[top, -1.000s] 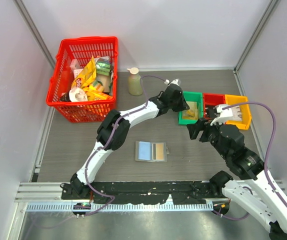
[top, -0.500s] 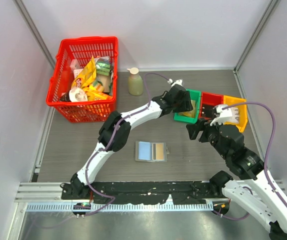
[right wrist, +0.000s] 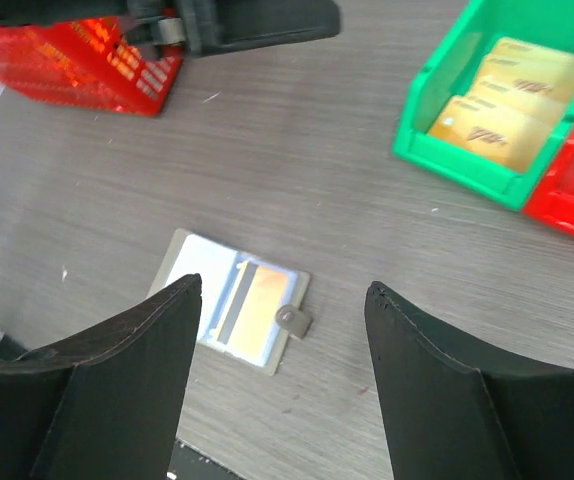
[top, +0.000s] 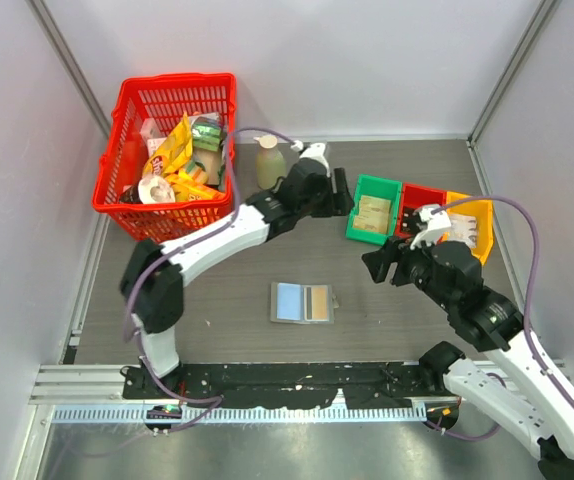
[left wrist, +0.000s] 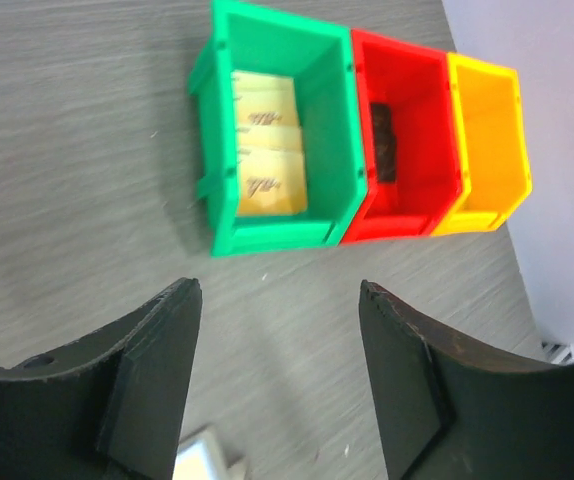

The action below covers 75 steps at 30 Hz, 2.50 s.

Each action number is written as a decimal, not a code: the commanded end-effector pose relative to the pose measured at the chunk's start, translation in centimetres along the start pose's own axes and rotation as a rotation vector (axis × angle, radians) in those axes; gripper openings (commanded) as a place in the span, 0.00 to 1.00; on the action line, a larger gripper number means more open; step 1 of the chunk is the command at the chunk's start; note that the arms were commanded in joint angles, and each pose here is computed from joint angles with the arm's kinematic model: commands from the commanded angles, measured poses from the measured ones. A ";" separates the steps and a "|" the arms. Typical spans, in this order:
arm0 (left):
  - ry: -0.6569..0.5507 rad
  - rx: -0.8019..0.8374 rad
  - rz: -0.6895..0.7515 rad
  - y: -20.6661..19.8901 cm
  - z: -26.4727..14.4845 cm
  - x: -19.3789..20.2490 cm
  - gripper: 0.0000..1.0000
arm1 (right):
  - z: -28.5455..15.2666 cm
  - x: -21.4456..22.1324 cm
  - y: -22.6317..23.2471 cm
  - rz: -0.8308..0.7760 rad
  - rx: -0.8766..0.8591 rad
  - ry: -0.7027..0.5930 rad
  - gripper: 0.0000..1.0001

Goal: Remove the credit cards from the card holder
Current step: Place the credit card in the storage box, then remove the credit card from the card holder.

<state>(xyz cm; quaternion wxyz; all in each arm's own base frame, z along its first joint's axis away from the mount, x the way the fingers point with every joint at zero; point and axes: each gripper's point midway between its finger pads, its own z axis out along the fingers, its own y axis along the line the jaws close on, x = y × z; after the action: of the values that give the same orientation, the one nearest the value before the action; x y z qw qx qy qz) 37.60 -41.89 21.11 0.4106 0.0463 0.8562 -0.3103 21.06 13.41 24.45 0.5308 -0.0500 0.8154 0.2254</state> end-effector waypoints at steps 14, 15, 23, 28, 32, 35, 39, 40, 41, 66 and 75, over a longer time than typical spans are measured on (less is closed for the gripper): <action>0.210 -0.045 -0.083 9.9 -11.9 13.8 0.53 | 7.5 8.9 7.9 0.185 -0.319 0.279 0.70; 0.242 -0.033 -0.088 10.1 -12.1 14.8 0.50 | 7.8 10.1 8.4 0.201 -0.318 0.310 0.70; 0.327 -0.068 -0.097 12.4 -12.2 18.9 0.33 | 11.4 14.1 8.1 0.206 -0.227 0.369 0.68; 0.372 -0.105 -0.114 13.7 -12.2 20.8 0.26 | 12.6 15.6 6.5 0.151 -0.148 0.389 0.68; 0.416 -0.124 -0.125 14.4 -12.2 22.2 0.22 | 13.1 16.4 5.6 0.118 -0.105 0.413 0.68; 0.442 -0.133 -0.133 14.8 -12.2 23.2 0.18 | 13.1 17.0 5.4 0.115 -0.093 0.433 0.68; 0.449 -0.131 -0.149 14.9 -12.1 23.7 0.14 | 13.2 17.9 5.1 0.119 -0.079 0.463 0.68; 0.451 -0.128 -0.152 14.8 -12.0 23.7 0.13 | 13.2 18.0 5.0 0.117 -0.074 0.468 0.68; 0.451 -0.131 -0.156 14.9 -12.0 23.8 0.12 | 13.2 18.2 4.8 0.114 -0.065 0.478 0.68; 0.452 -0.134 -0.170 14.9 -11.9 23.8 0.09 | 12.3 18.5 4.0 0.118 -0.021 0.505 0.67; 0.454 -0.133 -0.174 14.8 -11.9 24.0 0.09 | 12.1 19.1 3.4 0.120 0.023 0.534 0.66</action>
<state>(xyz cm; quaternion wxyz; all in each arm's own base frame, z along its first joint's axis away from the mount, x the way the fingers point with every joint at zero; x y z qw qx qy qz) 19.19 -27.62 2.58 0.1913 0.0169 0.9424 -0.2737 21.29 24.57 3.98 0.2721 -0.0688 0.9306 0.2351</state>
